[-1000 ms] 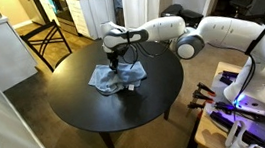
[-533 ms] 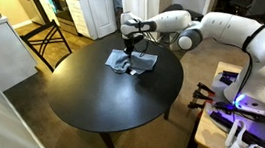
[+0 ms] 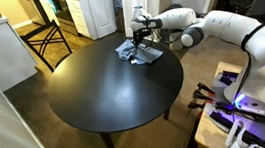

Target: Use the blue towel to wipe the table.

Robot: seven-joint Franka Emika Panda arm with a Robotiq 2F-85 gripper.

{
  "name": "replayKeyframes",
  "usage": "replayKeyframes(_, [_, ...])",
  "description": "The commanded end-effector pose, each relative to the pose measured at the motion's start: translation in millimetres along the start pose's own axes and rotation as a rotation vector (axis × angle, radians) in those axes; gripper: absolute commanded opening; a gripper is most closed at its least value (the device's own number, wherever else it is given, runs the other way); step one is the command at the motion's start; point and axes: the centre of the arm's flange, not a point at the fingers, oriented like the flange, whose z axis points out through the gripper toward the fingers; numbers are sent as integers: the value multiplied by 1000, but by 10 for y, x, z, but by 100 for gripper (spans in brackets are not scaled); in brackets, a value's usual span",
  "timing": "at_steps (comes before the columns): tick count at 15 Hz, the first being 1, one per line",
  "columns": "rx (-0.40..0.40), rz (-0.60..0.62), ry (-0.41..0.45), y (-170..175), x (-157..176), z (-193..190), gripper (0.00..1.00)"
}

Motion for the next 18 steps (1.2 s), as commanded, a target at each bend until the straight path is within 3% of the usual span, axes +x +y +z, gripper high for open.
replayKeyframes(1, [-57,68,28,-397,-171,81,3])
replayKeyframes(4, [-49,-52,-6,-1219,-301,157,3])
replayKeyframes(8, [-55,-243,-36,-2197,-811,235,3])
replayKeyframes(11, [-47,-306,-37,-2475,-1103,110,3])
replayKeyframes(15, [-34,-351,7,-2523,-1256,-127,3])
replayKeyframes(16, [-37,-344,23,-2516,-1245,-182,31])
replayKeyframes(18, [-27,-334,41,-2484,-1215,-302,37])
